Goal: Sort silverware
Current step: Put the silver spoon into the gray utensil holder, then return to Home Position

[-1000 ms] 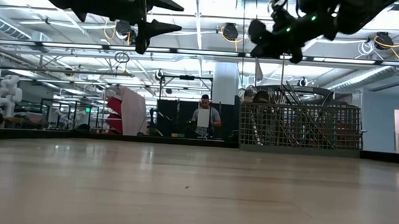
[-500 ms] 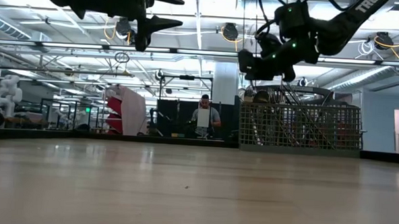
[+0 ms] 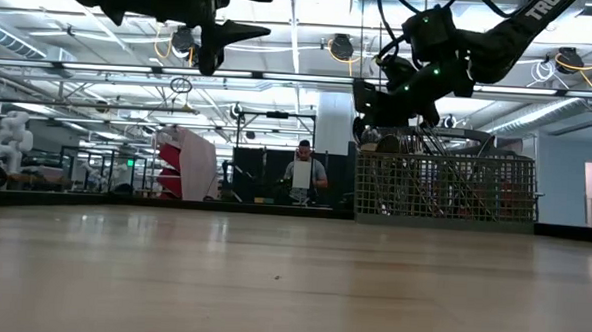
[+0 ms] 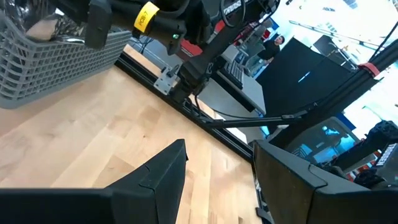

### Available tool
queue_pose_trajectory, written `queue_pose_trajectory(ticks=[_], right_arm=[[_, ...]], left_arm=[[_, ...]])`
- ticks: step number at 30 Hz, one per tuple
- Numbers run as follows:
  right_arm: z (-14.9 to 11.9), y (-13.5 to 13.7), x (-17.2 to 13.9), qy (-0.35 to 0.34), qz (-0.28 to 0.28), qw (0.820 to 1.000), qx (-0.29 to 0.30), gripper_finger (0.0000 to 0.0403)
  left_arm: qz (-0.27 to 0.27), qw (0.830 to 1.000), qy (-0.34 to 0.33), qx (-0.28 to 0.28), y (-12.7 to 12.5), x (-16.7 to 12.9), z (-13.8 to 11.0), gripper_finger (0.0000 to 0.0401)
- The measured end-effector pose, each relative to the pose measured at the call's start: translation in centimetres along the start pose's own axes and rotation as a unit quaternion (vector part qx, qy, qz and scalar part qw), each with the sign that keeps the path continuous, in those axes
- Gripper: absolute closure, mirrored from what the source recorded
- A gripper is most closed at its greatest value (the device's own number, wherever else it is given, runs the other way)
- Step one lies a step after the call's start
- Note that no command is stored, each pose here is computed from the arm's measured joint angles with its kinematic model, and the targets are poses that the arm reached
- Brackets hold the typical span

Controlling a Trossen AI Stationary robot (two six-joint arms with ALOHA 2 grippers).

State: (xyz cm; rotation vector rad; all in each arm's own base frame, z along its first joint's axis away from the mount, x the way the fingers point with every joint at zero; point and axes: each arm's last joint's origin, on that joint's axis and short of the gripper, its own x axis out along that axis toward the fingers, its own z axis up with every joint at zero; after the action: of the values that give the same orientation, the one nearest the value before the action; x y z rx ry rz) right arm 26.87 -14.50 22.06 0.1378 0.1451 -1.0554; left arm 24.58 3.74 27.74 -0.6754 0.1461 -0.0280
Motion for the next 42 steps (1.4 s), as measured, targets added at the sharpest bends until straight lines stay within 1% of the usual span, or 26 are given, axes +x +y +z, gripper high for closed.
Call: queue_pose_trajectory(ticks=[9,13,17,19,21,23,25,29,32,34,37,42], right_arm=[[0.4,0.4,-0.6,-0.008,0.011,1.0,0.003,0.0243],[1.7,0.3,-1.5,-0.028,0.019,0.999,0.017,0.0217],[3.6,-0.2,-2.9,-0.056,0.029,0.997,0.038,0.0202],[4.5,-0.4,-3.7,-0.071,0.051,0.995,0.048,0.0198],[5.4,-0.5,-4.5,-0.083,0.088,0.991,0.056,0.0197],[6.1,-0.5,-5.2,-0.09,0.142,0.984,0.059,0.0197],[6.6,-0.3,-5.9,-0.091,0.201,0.973,0.061,0.0198],[7.2,0.3,-7.2,-0.082,0.31,0.942,0.098,0.0199],[7.4,1.0,-8.3,-0.066,0.373,0.917,0.123,0.0199],[7.5,1.6,-9.3,-0.061,0.403,0.904,0.13,0.0199],[7.5,2.5,-10.7,-0.058,0.433,0.889,0.136,0.0199],[7.4,3.6,-12.5,-0.052,0.46,0.875,0.139,0.0199]], left_arm=[[0.005,1.0,0.009,-0.003,0.1,0.0,-0.2,0.0205],[0.003,1.0,0.007,-0.001,0.0,0.0,-0.1,0.0205],[0.0,1.0,0.006,0.0,0.0,0.0,-0.1,0.0205],[-0.002,1.0,0.004,0.0,0.0,0.0,-0.1,0.0205],[-0.011,1.0,-0.008,0.005,-0.2,0.0,0.2,0.0205],[-0.021,0.999,-0.022,0.013,-0.4,0.0,0.5,0.0205],[-0.032,0.998,-0.04,0.024,-0.6,-0.2,0.9,0.0205],[-0.052,0.994,-0.079,0.052,-1.2,-0.8,1.8,0.0205],[-0.058,0.99,-0.103,0.073,-1.6,-1.6,2.5,0.0205],[-0.058,0.987,-0.12,0.089,-1.9,-2.5,3.0,0.0205],[-0.056,0.982,-0.144,0.107,-2.4,-3.9,3.7,0.0205],[-0.024,0.979,-0.155,0.131,-2.8,-6.5,4.2,0.0205]])
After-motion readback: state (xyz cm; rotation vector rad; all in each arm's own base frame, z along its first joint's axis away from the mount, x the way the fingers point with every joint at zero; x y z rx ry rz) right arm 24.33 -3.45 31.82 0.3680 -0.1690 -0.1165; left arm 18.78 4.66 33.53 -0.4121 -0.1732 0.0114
